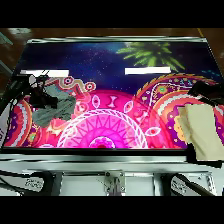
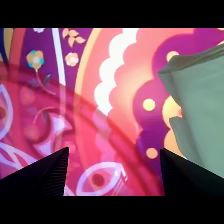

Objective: Fold the shirts.

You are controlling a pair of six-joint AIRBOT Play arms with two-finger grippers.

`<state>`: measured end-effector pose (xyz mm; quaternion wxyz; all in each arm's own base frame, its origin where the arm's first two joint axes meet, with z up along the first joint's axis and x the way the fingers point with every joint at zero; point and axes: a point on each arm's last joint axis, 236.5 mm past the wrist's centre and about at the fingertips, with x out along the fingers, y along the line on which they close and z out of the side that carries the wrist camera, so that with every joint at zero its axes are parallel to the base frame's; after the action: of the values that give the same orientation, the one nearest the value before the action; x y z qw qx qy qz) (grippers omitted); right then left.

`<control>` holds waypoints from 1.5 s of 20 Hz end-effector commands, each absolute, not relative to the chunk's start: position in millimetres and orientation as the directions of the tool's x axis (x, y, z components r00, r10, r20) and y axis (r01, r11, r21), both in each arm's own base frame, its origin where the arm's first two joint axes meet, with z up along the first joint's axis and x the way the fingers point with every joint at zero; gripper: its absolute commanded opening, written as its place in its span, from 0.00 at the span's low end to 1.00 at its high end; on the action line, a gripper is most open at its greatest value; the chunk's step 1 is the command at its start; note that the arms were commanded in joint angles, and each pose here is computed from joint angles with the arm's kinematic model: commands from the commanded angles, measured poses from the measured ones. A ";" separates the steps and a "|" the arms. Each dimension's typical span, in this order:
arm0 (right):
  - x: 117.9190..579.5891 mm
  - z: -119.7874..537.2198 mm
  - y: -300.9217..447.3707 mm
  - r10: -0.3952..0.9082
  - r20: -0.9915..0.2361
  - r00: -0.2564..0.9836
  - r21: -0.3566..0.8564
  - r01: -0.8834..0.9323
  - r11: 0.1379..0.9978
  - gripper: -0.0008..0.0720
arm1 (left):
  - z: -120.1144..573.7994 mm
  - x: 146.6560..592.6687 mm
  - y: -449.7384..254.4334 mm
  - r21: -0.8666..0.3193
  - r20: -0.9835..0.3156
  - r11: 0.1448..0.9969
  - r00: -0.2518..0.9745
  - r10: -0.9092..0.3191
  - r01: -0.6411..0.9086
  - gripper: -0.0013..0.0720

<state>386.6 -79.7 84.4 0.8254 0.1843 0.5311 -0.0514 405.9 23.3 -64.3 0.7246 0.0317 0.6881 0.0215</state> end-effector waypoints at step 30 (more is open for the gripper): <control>315.2 92.1 -25.8 0.083 -0.932 0.352 0.119 0.081 0.990 0.96 | 28.9 298.9 -396.4 -0.403 -0.836 0.687 0.062 -0.546 0.605 0.98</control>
<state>313.5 -16.3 124.0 0.8250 0.0764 0.5592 0.0296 293.7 -417.1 57.0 0.7529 -0.0013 0.5209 -0.4022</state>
